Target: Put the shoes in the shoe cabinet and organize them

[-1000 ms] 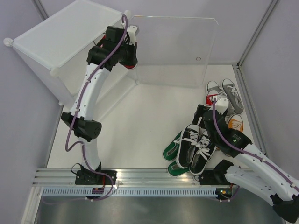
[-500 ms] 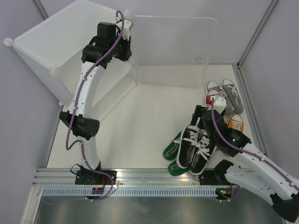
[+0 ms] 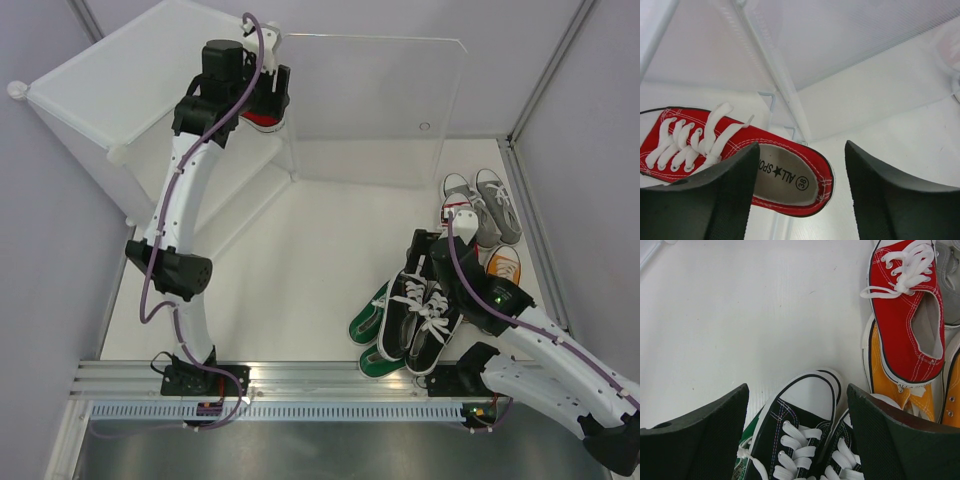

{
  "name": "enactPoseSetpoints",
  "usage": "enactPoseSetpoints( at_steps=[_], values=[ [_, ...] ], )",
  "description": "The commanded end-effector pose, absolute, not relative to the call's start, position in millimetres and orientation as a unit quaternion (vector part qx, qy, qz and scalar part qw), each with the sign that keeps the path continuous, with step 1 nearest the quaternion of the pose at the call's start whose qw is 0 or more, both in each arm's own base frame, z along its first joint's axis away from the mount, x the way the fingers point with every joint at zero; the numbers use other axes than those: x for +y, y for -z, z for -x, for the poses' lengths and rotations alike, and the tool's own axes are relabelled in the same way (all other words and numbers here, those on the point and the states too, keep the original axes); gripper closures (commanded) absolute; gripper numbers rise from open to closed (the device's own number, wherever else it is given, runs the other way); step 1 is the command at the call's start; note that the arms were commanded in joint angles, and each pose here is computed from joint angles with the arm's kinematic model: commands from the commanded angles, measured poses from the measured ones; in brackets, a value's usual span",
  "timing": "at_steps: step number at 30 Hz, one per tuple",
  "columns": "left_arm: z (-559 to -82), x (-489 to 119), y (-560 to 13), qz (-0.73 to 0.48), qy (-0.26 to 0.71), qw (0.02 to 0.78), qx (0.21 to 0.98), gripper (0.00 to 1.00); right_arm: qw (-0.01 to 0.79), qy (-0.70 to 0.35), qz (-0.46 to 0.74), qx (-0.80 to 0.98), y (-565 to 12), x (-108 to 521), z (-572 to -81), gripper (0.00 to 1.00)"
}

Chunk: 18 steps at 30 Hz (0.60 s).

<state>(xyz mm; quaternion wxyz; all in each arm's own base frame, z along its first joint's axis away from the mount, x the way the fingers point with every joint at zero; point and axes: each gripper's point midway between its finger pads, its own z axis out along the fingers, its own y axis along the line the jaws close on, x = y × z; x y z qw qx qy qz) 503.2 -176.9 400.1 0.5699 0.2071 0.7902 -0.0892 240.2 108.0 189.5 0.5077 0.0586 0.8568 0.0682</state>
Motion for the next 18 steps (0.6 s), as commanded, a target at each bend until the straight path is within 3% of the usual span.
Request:
enactPoseSetpoints(
  at_steps=[1,8,14,18],
  values=[
    [-487.9,-168.0,-451.3,-0.173,0.100,0.624,0.755,0.24,0.516,-0.092,-0.032,0.851,-200.0,118.6,-242.1,0.17],
    [-460.7,-163.6,-469.4,-0.114,0.127,0.633,0.755,0.01,0.529,-0.127,0.013,0.839,-219.8,135.8,-243.5,0.18],
    [-425.9,-168.1,-488.3,-0.048,0.152,0.642,0.750,0.00,0.529,-0.141,0.028,0.836,-220.2,145.2,-246.2,0.18],
    [-411.9,-174.1,-460.6,0.015,0.137,0.620,0.772,0.00,0.530,-0.146,0.029,0.835,-218.3,147.5,-246.4,0.18]
  ],
)
